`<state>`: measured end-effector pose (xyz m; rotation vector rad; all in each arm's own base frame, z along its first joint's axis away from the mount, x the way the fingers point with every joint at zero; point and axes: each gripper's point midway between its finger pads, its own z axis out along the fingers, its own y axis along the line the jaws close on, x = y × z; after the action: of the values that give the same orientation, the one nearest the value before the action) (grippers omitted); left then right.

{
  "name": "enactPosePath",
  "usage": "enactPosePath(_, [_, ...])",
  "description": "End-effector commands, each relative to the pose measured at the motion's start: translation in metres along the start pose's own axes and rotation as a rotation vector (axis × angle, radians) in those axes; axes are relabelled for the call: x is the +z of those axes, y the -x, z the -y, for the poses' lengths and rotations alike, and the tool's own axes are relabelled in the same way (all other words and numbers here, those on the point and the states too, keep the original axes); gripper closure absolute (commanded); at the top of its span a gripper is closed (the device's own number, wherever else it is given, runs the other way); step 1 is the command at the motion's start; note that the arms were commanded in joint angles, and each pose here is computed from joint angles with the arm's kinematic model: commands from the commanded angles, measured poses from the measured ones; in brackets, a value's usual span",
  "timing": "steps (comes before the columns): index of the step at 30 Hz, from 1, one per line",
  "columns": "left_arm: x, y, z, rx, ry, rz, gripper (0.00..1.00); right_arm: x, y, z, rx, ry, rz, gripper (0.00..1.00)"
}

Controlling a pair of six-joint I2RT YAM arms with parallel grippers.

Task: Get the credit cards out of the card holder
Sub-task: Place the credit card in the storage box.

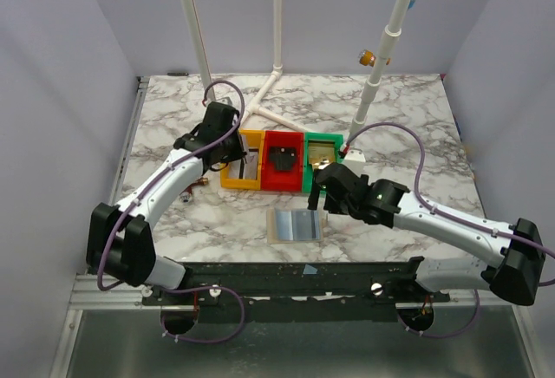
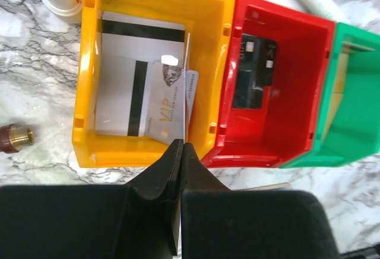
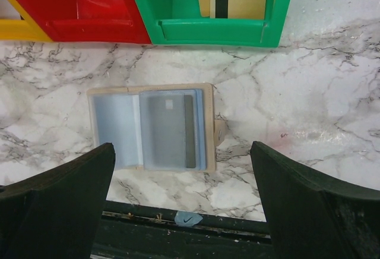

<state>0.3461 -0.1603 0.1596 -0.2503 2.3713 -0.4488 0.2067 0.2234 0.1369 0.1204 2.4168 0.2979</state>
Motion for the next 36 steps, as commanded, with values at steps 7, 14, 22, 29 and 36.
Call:
enactPosePath(7, [0.025,-0.007,-0.018,0.145,0.229,-0.076,1.0,-0.004,0.001,0.011,0.006,-0.018,0.023,0.0])
enactPosePath(14, [0.036,-0.016,-0.022,0.197,0.281,-0.121,1.0,-0.004,-0.001,0.015,0.015,-0.02,0.024,0.0])
enactPosePath(22, [0.046,-0.023,-0.019,0.221,0.283,-0.15,1.0,-0.006,-0.001,0.016,0.023,-0.015,0.029,0.0])
enactPosePath(29, [0.055,-0.029,-0.017,0.227,0.27,-0.176,1.0,-0.008,-0.003,0.021,0.032,-0.019,0.029,0.0])
enactPosePath(36, [0.06,-0.031,-0.014,0.222,0.255,-0.185,0.93,-0.01,-0.001,0.021,0.037,-0.021,0.034,0.0])
